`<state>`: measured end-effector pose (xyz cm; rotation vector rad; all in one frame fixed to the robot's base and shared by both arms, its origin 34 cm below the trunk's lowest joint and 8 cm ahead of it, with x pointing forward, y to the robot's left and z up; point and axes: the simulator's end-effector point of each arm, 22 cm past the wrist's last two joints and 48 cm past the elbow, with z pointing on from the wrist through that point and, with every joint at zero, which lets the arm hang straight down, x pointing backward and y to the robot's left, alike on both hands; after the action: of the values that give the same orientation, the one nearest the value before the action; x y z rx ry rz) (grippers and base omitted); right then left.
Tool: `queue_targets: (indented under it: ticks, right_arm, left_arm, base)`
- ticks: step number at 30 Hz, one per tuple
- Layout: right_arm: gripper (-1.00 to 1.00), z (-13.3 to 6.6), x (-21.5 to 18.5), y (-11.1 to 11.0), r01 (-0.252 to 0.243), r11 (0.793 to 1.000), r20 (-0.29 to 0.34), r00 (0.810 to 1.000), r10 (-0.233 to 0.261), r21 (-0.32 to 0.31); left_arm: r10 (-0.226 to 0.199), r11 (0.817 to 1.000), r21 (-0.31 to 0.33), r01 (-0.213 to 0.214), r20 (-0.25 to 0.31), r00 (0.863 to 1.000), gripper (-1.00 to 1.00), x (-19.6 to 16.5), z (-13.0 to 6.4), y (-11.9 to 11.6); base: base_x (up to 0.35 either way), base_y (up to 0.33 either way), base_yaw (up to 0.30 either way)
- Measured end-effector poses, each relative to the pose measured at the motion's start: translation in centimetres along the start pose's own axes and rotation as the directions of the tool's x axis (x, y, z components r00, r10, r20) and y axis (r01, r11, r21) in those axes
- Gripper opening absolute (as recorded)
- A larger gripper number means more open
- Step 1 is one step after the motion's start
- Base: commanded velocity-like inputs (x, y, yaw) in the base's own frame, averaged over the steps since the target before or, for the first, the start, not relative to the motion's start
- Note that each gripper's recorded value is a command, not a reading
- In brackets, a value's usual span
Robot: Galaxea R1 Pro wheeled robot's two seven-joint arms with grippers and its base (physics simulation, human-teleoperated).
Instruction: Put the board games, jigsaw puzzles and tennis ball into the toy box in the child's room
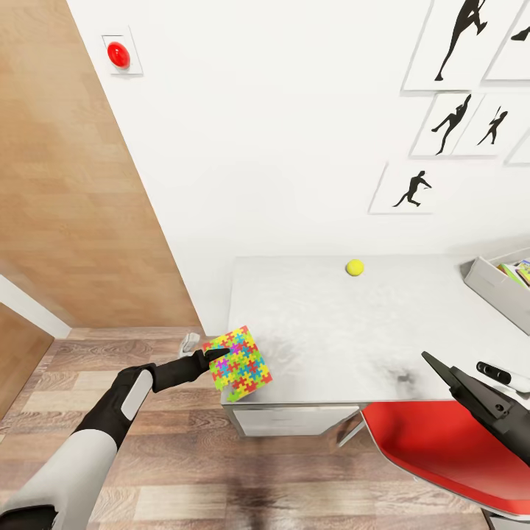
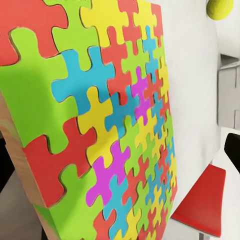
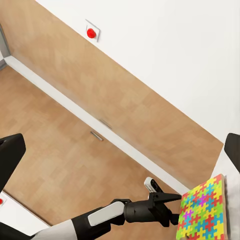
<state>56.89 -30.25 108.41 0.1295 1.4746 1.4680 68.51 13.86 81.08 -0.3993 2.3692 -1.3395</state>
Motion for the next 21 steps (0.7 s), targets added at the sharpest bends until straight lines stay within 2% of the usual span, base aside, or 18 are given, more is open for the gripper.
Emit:
queue_targets:
  ticks: [13,14,21]
  right_arm:
    - [1.0,0.0,0.0,0.01,0.0,1.0,0.0,1.0,0.0,0.0]
    - [1.0,0.0,0.0,0.0,0.0,1.0,0.0,1.0,0.0,0.0]
    - [1.0,-0.01,-0.01,0.01,0.0,1.0,0.0,1.0,0.0,0.0]
  left_arm:
    - [0.001,1.0,0.009,-0.001,0.003,1.0,1.0,-0.08,-0.07,-0.17]
    - [0.001,1.0,0.013,-0.001,0.003,1.0,-1.0,-0.1,-0.09,-0.24]
    - [-0.011,0.999,0.038,0.011,0.005,1.0,-1.0,-0.24,-0.22,-0.77]
  base:
    - [0.0,0.0,0.0]
    - [0.0,0.0,0.0]
    - [0.0,0.0,0.0]
